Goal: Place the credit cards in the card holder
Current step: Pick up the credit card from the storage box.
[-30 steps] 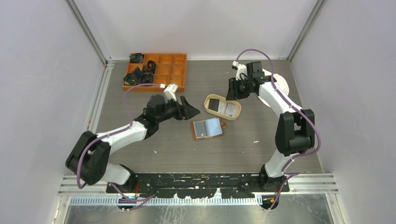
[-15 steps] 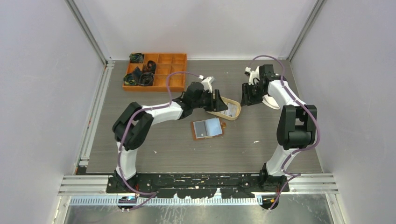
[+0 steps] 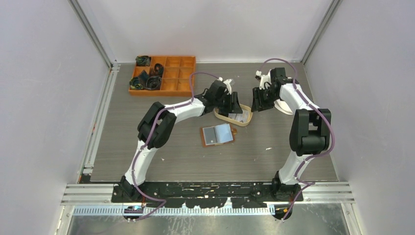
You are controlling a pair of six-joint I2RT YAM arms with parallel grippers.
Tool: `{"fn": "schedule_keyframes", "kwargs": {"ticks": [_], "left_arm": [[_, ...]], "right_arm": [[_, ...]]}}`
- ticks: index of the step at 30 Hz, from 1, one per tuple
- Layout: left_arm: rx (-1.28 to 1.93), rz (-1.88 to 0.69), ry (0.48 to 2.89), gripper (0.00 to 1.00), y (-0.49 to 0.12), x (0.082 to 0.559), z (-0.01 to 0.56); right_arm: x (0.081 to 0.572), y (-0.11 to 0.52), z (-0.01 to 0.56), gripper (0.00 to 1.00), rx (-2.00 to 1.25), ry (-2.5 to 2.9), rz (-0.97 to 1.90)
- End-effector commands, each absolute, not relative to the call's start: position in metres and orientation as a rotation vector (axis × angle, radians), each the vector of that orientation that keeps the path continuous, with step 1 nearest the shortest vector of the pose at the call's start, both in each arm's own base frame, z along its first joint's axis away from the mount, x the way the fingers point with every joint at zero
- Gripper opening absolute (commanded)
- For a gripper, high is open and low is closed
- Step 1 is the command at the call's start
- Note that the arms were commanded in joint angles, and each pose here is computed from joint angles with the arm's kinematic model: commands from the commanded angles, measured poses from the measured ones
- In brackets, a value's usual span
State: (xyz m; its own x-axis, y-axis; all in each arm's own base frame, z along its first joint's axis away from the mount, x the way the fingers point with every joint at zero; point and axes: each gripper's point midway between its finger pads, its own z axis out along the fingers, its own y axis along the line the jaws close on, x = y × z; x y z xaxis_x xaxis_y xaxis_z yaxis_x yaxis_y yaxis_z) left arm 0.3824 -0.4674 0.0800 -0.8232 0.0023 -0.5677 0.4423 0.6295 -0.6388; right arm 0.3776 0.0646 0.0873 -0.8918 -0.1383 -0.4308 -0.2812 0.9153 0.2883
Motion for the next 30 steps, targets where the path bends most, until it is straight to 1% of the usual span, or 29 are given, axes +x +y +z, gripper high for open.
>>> {"fn": "schedule_keyframes", "kwargs": {"ticks": [1,9,12,16,25,30], "left_arm": [[0.384,-1.068,2.349,0.48,-0.473,0.385,0.082],[0.405,-1.082,2.387,0.48,-0.482,0.383,0.072],[0.418,-1.139,2.378,0.44,-0.489,0.378,0.077],[0.412,-1.222,2.367,0.36,-0.497,0.373,0.083],[0.412,-1.314,2.294,0.3,-0.504,0.368,0.109],[0.4,-1.338,2.261,0.29,-0.504,0.367,0.12]], "right_arm": [[0.387,0.069,0.1,0.45,-0.334,2.628,0.504],[0.386,0.071,0.1,0.45,-0.337,2.63,0.519],[0.386,0.071,0.1,0.44,-0.339,2.632,0.521],[0.386,0.071,0.1,0.44,-0.341,2.631,0.523],[0.385,0.071,0.099,0.44,-0.343,2.635,0.528],[0.385,0.072,0.099,0.44,-0.347,2.639,0.534]]}}
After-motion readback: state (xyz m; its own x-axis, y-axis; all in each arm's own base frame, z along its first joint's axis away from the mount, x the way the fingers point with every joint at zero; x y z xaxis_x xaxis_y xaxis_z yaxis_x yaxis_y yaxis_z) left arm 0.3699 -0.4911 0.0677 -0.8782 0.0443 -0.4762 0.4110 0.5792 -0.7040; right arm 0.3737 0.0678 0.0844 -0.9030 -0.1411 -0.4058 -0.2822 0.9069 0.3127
